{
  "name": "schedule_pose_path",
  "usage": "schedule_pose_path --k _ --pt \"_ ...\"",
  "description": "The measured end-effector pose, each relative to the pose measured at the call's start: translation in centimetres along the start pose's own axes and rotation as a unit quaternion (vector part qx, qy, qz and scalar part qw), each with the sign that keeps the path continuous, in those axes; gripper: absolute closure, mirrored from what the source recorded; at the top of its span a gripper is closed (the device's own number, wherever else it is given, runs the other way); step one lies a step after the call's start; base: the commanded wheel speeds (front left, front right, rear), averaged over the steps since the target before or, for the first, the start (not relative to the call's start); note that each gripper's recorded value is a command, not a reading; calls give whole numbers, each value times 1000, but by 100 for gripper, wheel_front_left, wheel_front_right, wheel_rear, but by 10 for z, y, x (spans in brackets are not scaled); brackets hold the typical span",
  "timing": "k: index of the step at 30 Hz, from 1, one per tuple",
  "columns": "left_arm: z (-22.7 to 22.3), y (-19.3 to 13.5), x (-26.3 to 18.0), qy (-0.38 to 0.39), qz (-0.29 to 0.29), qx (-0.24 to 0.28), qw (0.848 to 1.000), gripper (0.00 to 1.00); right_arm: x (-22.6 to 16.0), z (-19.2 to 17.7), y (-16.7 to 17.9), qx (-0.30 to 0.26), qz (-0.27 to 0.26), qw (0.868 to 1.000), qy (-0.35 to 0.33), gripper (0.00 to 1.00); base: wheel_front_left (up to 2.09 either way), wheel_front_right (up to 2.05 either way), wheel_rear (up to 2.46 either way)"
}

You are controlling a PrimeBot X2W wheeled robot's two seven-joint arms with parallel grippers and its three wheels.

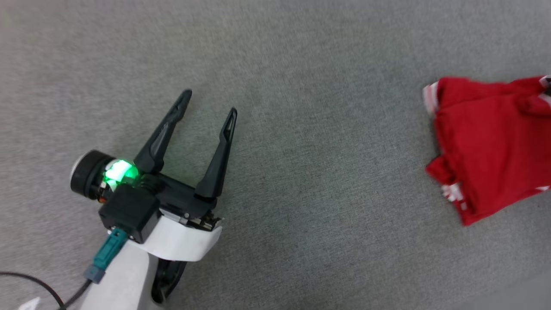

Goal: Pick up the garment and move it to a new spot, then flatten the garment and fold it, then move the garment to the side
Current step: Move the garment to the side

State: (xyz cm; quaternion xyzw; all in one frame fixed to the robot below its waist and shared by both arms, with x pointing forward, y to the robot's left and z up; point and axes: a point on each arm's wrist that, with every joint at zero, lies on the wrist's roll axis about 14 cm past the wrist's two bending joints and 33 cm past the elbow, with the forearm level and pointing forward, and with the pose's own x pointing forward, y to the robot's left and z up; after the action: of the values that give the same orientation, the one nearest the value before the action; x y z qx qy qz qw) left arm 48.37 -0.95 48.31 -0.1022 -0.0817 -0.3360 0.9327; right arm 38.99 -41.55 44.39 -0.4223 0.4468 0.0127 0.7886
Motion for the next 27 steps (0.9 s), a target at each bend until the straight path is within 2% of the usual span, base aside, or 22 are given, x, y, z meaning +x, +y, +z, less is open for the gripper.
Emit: schedule_pose_path --k 4,10,19,20,27 --pt "-20 5 10 3 -10 -16 1000 0 16 -34 -18 12 -22 999 45 100 0 0 0" --pt "-51 15 12 19 -14 -24 999 0 33 -60 -49 25 -65 995 67 100 0 0 0" --pt "-63 29 11 16 -8 -21 1000 0 61 -76 -47 62 -83 990 90 100 0 0 0" --pt "-62 30 11 15 -7 -20 1000 0 61 -77 -48 64 -85 990 90 0 0 0 0" --pt "-44 32 11 9 1 -6 1000 0 47 -62 -71 96 -121 987 51 0 0 0 0"
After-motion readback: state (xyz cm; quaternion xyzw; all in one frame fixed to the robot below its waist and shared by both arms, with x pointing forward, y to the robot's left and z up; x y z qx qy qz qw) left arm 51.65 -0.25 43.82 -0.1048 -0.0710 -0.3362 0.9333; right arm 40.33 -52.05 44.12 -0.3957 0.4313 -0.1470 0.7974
